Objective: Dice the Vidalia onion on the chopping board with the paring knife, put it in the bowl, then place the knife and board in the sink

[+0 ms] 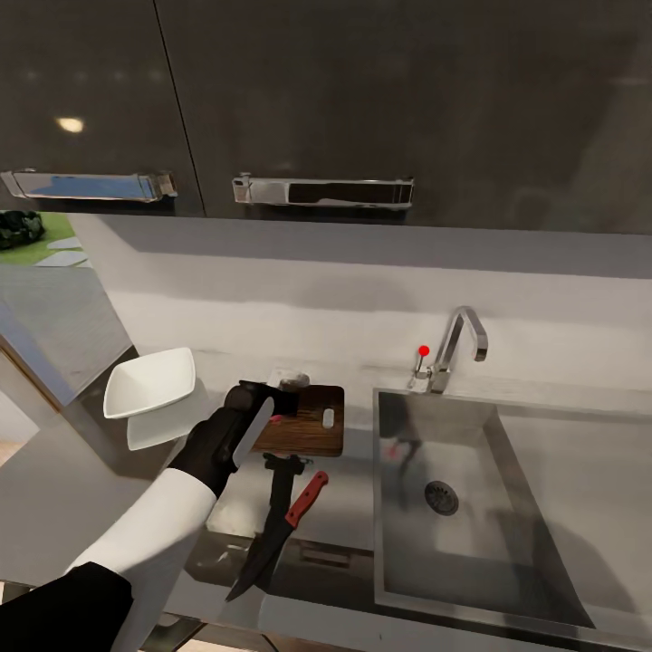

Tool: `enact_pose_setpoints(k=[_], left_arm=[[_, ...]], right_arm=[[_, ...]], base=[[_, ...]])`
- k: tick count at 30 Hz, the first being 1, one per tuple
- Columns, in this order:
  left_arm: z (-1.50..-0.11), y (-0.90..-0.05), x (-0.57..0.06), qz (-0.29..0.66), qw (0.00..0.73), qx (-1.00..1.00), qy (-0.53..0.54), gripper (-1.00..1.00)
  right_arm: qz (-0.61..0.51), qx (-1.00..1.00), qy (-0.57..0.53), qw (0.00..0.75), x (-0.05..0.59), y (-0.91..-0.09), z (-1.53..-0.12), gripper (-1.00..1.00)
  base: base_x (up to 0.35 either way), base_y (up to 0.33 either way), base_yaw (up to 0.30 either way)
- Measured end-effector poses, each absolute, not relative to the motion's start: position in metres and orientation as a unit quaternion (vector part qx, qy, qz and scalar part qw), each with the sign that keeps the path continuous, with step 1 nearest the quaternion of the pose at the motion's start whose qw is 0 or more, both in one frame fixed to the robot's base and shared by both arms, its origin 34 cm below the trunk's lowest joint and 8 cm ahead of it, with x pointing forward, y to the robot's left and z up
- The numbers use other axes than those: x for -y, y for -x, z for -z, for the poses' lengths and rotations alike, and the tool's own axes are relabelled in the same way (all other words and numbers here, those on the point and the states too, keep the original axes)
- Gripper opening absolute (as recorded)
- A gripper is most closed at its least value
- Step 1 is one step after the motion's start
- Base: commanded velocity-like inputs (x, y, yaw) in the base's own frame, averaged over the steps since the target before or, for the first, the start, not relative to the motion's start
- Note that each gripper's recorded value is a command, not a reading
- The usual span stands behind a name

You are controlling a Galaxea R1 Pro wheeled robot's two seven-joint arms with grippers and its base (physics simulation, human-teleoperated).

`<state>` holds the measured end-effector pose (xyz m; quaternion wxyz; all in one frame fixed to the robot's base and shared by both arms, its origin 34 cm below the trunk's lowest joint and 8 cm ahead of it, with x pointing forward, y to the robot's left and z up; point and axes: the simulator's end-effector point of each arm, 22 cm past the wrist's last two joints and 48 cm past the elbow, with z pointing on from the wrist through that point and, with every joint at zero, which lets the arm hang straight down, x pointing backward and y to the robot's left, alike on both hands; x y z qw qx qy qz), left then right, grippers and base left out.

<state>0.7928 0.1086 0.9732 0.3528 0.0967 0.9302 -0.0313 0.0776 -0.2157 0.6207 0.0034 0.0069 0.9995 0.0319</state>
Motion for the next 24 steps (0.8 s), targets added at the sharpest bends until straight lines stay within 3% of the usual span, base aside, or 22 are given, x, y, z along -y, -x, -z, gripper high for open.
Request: enact_pose_setpoints(k=[24], left_arm=[[-0.9787, -0.7948, -0.1069, 0.033, 0.359, -0.928, -0.097, -1.00]], right_arm=[[-0.053, -0.999, -0.007, 0.011, 0.2073, -0.0809, -0.6215, 1.00]], base=[[0.000, 0.000, 0.000]])
